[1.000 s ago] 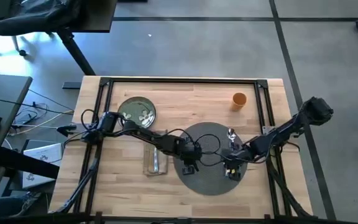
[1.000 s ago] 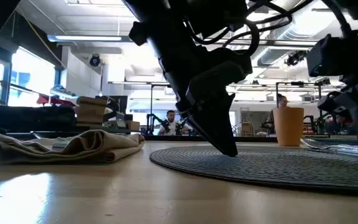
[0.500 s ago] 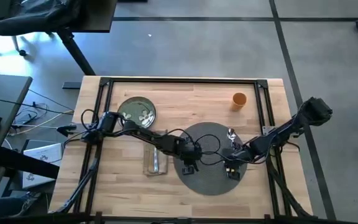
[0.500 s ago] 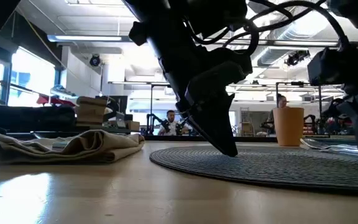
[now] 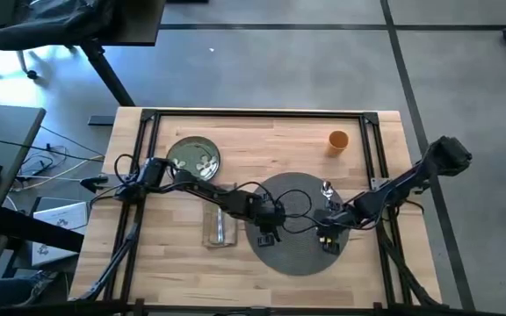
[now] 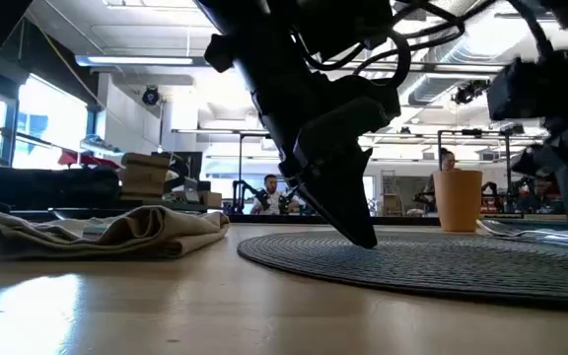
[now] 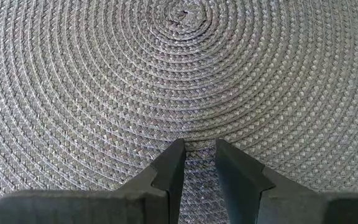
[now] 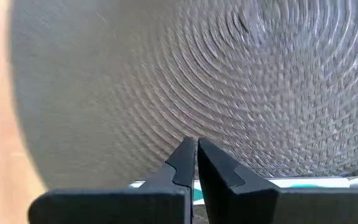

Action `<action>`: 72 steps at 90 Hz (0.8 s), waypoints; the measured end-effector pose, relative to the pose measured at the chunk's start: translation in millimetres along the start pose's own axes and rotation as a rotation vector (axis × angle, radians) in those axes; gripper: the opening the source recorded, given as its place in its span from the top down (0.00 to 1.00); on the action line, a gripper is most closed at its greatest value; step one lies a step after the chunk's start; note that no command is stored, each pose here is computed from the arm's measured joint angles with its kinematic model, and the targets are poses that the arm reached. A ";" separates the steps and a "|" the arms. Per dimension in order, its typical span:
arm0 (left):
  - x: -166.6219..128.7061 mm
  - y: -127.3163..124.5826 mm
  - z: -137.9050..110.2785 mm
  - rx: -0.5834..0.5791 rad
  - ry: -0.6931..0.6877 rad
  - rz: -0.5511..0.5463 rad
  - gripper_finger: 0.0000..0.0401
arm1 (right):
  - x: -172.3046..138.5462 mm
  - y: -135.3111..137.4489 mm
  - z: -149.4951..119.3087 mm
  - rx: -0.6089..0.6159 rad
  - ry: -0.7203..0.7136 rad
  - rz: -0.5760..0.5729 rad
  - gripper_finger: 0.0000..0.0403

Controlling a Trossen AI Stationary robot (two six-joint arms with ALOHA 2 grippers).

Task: Set table place
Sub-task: Put the blue table knife to the left of the blue spoon on the gray placemat

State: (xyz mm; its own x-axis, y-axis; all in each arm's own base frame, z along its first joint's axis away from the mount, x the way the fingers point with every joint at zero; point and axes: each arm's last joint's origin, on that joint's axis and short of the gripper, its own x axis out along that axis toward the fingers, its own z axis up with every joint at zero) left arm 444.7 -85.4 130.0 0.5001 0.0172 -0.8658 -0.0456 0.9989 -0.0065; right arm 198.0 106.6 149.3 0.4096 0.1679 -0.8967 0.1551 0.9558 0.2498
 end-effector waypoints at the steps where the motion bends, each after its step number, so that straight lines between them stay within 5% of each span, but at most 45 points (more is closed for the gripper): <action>1: -0.5 0.0 0.2 0.000 0.001 0.000 0.82 | -1.3 0.6 0.9 0.000 -0.004 0.000 1.00; 45: -69.9 -1.3 21.9 0.017 -0.047 0.043 0.82 | -16.7 -4.9 11.5 0.049 -0.112 -0.168 1.00; 59: -62.1 -1.5 21.4 0.015 -0.045 0.042 0.82 | -19.9 -30.1 4.6 0.205 -0.017 -0.371 1.00; 72: -43.2 -3.3 17.9 0.016 -0.032 0.036 0.82 | -20.9 -45.0 10.8 0.260 -0.003 -0.415 1.00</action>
State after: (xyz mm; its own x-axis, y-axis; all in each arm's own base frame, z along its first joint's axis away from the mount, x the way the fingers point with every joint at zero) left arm 438.8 -88.7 176.4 0.5261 0.0542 -0.8487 -0.0500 0.9982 0.0328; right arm 192.2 57.5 160.8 0.2678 -0.2159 -0.9390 0.5247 0.8501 -0.0458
